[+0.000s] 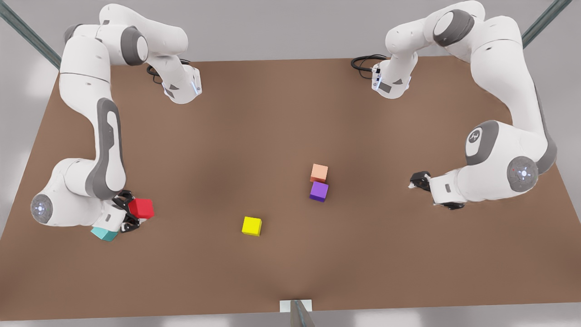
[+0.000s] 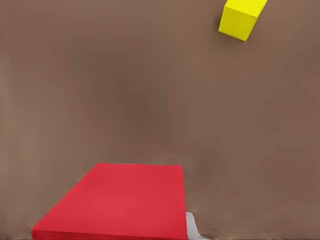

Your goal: Pick up red wooden cube and pass to hand red wooden cube and place in blue wooden cube

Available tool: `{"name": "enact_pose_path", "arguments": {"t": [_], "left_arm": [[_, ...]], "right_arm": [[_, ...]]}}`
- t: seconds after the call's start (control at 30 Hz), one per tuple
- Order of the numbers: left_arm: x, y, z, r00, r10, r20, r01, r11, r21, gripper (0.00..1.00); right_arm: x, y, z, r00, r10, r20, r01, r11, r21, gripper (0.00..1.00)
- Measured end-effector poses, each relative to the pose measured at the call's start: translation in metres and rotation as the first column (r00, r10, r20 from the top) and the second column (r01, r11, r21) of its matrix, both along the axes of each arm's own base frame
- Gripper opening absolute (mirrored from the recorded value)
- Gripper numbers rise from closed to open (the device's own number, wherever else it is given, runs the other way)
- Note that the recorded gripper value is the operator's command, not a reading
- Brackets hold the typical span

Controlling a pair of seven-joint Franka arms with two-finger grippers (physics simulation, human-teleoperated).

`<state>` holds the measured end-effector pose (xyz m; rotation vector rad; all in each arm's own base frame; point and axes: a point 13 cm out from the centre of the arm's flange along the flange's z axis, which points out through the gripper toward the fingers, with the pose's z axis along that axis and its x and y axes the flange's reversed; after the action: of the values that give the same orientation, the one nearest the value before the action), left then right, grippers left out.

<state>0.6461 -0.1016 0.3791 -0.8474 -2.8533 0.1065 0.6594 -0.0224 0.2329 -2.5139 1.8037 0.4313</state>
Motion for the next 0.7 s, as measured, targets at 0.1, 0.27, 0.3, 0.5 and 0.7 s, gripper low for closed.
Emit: {"name": "enact_pose_path", "arguments": {"t": [0.1,0.27,0.3,0.5,0.7], "left_arm": [[-0.076,0.024,0.018,0.995,0.103,-0.007,-0.100,0.979,0.176,1.00],[-0.080,0.022,-0.009,0.977,0.206,-0.050,-0.198,0.971,0.134,1.00],[-0.079,0.019,-0.009,0.973,0.224,-0.054,-0.217,0.969,0.116,1.00],[-0.080,0.004,-0.007,0.958,0.278,-0.068,-0.272,0.959,0.080,1.00],[-0.080,0.002,-0.012,0.946,0.315,-0.078,-0.308,0.948,0.084,1.00]], "right_arm": [[-0.018,-0.071,-0.010,0.997,-0.053,-0.051,0.045,0.988,-0.145,0.59],[-0.015,-0.158,-0.026,0.991,-0.135,-0.002,0.128,0.946,-0.299,0.60],[-0.008,-0.166,-0.033,0.990,-0.136,0.022,0.136,0.939,-0.316,0.60],[0.033,-0.170,-0.059,0.970,-0.166,0.177,0.214,0.930,-0.300,0.60],[0.044,-0.183,-0.090,0.944,-0.233,0.234,0.293,0.918,-0.267,0.60]]}}
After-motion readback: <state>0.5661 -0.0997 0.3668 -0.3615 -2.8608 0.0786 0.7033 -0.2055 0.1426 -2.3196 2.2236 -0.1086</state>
